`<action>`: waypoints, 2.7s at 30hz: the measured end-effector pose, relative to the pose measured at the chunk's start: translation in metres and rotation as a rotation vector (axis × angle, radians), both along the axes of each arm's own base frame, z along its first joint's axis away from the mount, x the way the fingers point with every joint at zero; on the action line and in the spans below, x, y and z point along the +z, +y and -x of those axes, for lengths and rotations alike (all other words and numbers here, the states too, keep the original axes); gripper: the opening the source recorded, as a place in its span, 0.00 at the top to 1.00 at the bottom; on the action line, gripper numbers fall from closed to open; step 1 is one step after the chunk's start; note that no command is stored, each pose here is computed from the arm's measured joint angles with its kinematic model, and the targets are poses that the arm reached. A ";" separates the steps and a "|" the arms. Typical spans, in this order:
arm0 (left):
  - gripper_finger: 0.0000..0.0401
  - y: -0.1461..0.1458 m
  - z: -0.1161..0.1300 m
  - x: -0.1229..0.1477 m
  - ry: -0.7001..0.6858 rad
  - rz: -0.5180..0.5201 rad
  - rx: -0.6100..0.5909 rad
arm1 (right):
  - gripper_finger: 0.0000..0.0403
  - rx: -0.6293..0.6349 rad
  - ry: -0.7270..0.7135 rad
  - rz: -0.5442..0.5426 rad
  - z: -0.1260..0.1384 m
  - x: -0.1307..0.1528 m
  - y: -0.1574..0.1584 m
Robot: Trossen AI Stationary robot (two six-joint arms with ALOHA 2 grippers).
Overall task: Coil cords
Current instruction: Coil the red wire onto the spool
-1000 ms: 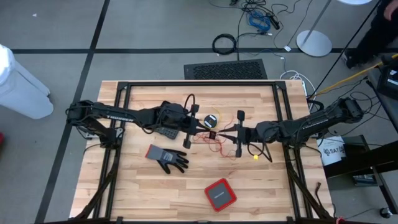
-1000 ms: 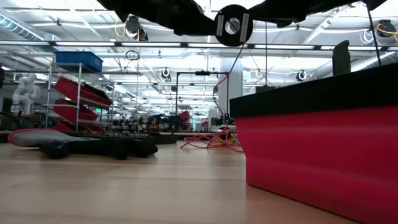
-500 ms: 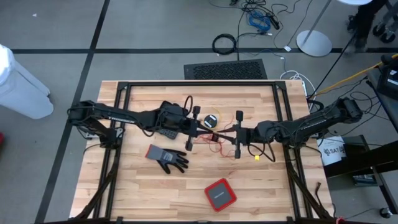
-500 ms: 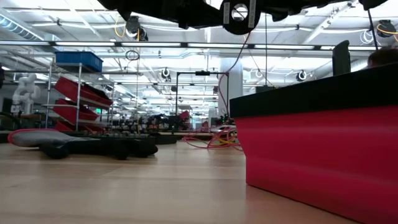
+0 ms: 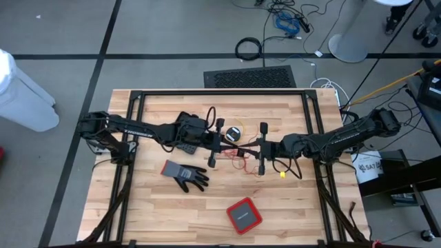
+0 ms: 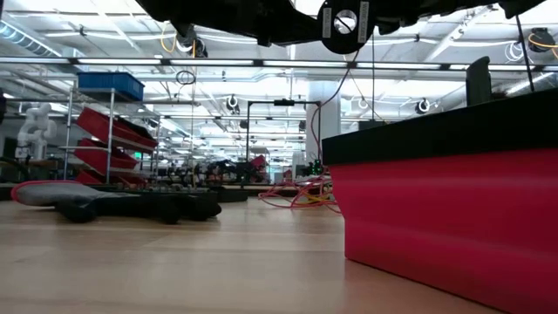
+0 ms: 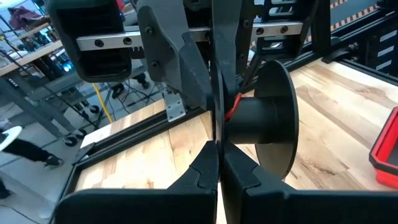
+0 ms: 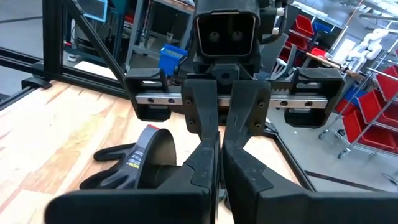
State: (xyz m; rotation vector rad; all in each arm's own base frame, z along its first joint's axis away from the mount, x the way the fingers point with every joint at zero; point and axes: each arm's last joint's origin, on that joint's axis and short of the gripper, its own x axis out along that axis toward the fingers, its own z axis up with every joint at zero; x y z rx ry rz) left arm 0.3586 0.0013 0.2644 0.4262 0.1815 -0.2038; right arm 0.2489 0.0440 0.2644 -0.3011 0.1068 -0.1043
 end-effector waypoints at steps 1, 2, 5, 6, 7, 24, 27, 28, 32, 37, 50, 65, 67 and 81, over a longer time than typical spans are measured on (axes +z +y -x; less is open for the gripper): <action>1.00 0.000 0.000 0.000 0.001 0.000 0.000 | 0.95 0.000 0.000 -0.001 0.000 0.000 0.000; 1.00 0.000 0.000 0.000 0.001 0.000 0.000 | 0.95 -0.001 0.000 -0.001 0.000 0.000 0.000; 1.00 0.000 0.000 0.000 0.000 0.001 -0.001 | 0.95 -0.001 0.001 -0.002 0.000 0.000 0.000; 1.00 0.000 0.000 0.000 0.001 0.001 -0.001 | 0.95 -0.002 0.003 -0.001 0.000 0.000 0.000; 1.00 0.000 0.000 0.000 0.002 0.001 -0.001 | 0.95 -0.003 0.007 -0.003 0.000 -0.001 -0.001; 0.88 0.005 0.001 0.001 0.013 0.033 0.116 | 1.00 -0.093 0.037 0.030 0.002 -0.002 -0.007; 0.76 0.014 0.003 0.000 0.042 0.073 0.158 | 1.00 -0.120 0.042 0.051 0.006 0.001 -0.009; 0.73 0.018 0.003 -0.002 0.063 0.083 0.173 | 1.00 -0.121 0.032 0.054 0.008 0.004 -0.010; 0.62 0.036 0.006 -0.008 0.105 0.130 0.228 | 1.00 -0.133 -0.008 0.067 0.017 0.014 -0.011; 0.57 0.046 0.012 -0.019 0.018 0.260 0.171 | 1.00 -0.142 -0.053 0.079 0.026 0.025 -0.013; 0.57 0.038 -0.003 -0.090 -0.075 0.503 0.124 | 1.00 -0.151 -0.067 0.086 0.029 0.029 -0.013; 0.71 0.034 -0.013 -0.123 -0.112 0.631 0.101 | 1.00 -0.149 -0.017 0.073 0.029 0.023 -0.013; 0.78 0.033 -0.013 -0.123 -0.114 0.628 0.102 | 1.00 -0.149 -0.016 0.069 0.029 0.023 -0.013; 0.99 0.036 -0.011 -0.106 -0.173 0.564 0.252 | 1.00 -0.186 0.167 0.034 0.033 0.004 -0.015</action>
